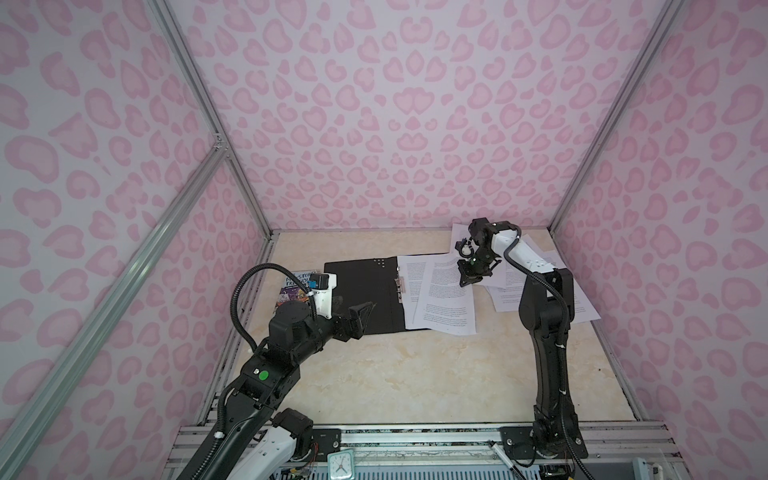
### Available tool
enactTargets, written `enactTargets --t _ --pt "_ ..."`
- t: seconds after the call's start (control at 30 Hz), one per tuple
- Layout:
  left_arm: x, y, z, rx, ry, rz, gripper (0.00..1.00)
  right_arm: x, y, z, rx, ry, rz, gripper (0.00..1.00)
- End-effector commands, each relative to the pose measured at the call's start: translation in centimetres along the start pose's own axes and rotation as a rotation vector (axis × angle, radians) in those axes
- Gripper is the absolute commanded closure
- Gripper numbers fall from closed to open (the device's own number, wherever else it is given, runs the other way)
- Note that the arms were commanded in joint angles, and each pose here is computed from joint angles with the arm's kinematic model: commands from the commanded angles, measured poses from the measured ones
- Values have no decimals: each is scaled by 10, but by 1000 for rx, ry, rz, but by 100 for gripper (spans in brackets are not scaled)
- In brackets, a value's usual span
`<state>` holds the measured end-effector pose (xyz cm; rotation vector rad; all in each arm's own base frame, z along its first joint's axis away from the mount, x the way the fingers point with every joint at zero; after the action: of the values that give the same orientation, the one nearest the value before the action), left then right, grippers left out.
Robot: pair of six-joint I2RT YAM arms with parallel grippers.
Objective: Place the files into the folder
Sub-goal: 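Lift the held sheet up and over the folder with the right gripper, then lower the sheet onto the first sheet in the folder with the right gripper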
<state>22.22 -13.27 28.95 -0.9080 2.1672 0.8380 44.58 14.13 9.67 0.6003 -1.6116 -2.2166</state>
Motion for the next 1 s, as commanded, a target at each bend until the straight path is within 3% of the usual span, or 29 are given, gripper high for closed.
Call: enactTargets --t 0.0,0.6,0.97 --pt "-3 -2 -2 13 -4 -12 3 2 -4 5 -20 43 42 100" --pt "1 -9 0 11 7 13 3 -29 -21 35 38 189 70 100" --pt "3 -13 3 5 12 27 3 -44 -25 41 45 209 36 98"
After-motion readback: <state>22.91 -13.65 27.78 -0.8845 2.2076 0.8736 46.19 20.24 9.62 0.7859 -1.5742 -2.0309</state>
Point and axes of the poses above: each gripper's point midway between its finger pads, its own y axis back along the fingers, its own z axis along the line the jaws close on, x = y × z, the point moved 3 cm from there along y, back along the fingers, and after that the axes turned 15 degrees about y, right-handed, at the moved point
